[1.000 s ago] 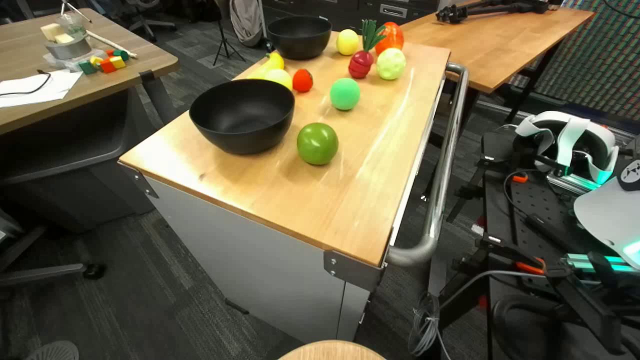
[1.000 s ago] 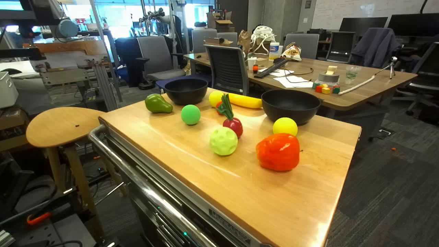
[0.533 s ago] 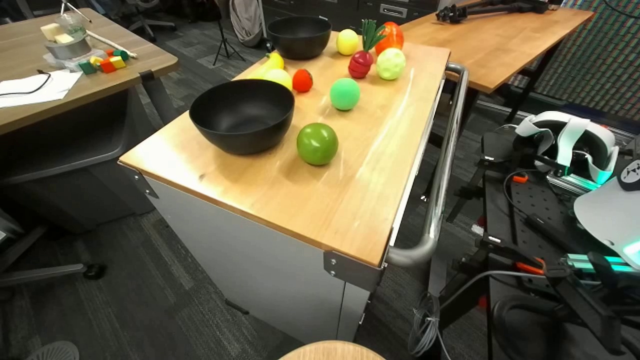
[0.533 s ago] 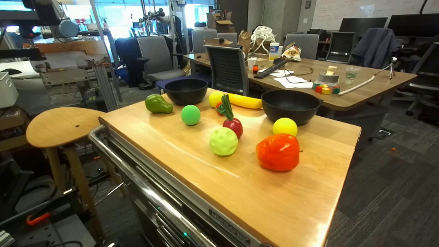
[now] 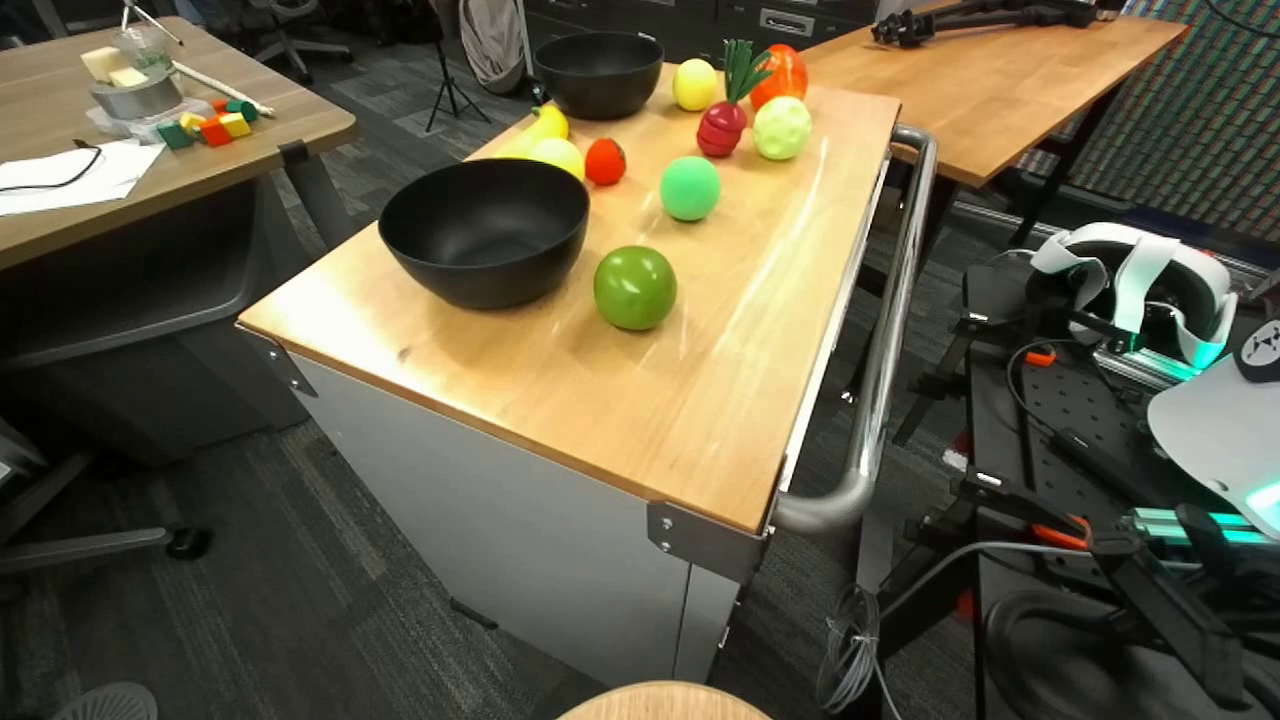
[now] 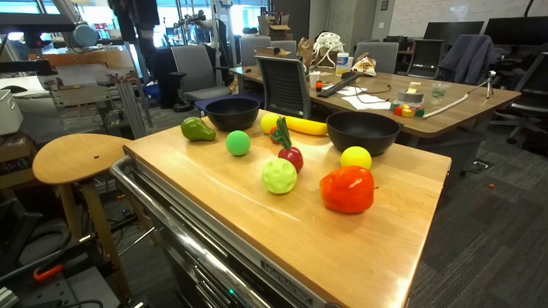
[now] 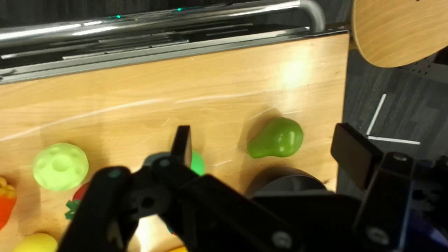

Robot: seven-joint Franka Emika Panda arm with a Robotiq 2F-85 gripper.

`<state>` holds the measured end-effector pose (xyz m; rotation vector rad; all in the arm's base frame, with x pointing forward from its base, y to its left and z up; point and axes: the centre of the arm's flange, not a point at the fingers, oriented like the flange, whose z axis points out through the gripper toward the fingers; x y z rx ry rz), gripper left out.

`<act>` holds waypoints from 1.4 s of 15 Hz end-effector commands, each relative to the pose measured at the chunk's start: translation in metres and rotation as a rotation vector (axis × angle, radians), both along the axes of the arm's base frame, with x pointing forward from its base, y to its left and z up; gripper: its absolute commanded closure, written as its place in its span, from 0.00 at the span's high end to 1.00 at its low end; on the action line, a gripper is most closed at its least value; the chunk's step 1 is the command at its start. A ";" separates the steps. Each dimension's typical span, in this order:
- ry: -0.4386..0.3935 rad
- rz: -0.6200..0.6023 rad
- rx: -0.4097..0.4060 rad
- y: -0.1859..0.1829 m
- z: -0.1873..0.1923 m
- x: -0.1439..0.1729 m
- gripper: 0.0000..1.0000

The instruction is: Place the toy fruits and vegetables in the black bowls

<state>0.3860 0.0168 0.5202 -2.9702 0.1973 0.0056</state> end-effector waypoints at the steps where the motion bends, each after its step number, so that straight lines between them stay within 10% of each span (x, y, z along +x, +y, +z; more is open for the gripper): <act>1: 0.093 -0.038 -0.090 -0.012 -0.030 0.087 1.00; 21: 0.006 -0.048 -0.115 -0.030 -0.178 0.143 1.00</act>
